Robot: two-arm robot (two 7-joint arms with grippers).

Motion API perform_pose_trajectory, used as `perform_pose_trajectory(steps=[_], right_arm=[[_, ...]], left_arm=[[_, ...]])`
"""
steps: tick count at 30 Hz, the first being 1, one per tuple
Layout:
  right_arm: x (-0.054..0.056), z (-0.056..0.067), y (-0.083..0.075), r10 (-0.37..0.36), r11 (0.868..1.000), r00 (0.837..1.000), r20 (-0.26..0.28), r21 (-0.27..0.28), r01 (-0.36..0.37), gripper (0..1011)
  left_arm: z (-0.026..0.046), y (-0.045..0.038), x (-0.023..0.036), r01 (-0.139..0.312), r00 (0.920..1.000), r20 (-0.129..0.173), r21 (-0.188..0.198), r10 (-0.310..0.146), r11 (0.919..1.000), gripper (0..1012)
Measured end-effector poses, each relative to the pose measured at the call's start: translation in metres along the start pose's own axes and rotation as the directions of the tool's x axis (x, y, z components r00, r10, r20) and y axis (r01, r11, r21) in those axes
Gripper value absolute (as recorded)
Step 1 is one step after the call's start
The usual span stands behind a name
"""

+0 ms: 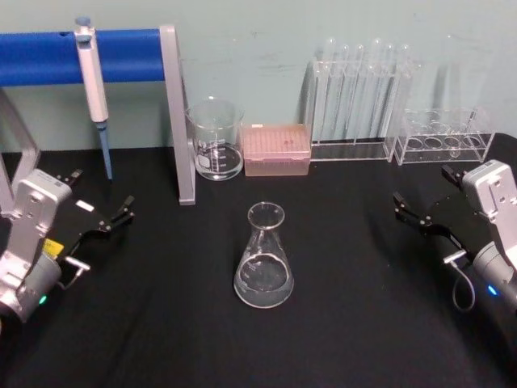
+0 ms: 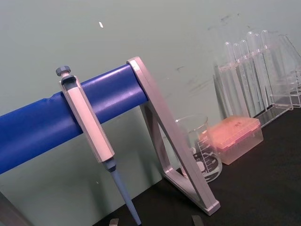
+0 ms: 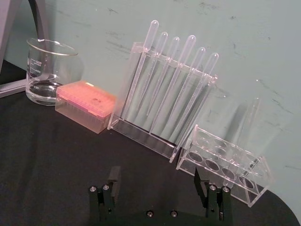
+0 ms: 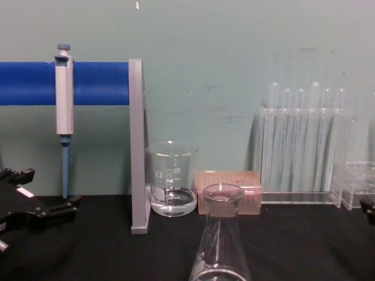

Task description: Grasp the erlenmeyer flask with one hand, shake it three times, then place it back.

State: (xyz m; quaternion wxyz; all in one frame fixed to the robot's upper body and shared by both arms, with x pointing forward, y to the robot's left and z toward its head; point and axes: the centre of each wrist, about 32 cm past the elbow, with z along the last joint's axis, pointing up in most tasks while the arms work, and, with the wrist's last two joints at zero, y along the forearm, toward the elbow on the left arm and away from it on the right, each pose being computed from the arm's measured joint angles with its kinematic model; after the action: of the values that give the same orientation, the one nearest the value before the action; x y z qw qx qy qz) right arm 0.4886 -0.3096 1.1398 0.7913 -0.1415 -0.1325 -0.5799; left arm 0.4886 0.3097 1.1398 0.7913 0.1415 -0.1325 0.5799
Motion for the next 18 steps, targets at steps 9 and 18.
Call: perform_pose_trajectory(steps=[9,18], right_arm=[[0.005,-0.001,-0.004,0.012,1.000,1.000,-0.008,0.011,-0.012,1000],[0.014,-0.003,-0.015,0.066,0.997,0.997,-0.051,0.038,-0.064,1000]], left_arm=[[0.0000,0.0000,0.0000,0.000,1.0000,0.000,0.000,0.000,1.0000,1001],[0.0000,0.0000,0.0000,0.000,1.0000,0.000,0.000,0.000,1.0000,1001]])
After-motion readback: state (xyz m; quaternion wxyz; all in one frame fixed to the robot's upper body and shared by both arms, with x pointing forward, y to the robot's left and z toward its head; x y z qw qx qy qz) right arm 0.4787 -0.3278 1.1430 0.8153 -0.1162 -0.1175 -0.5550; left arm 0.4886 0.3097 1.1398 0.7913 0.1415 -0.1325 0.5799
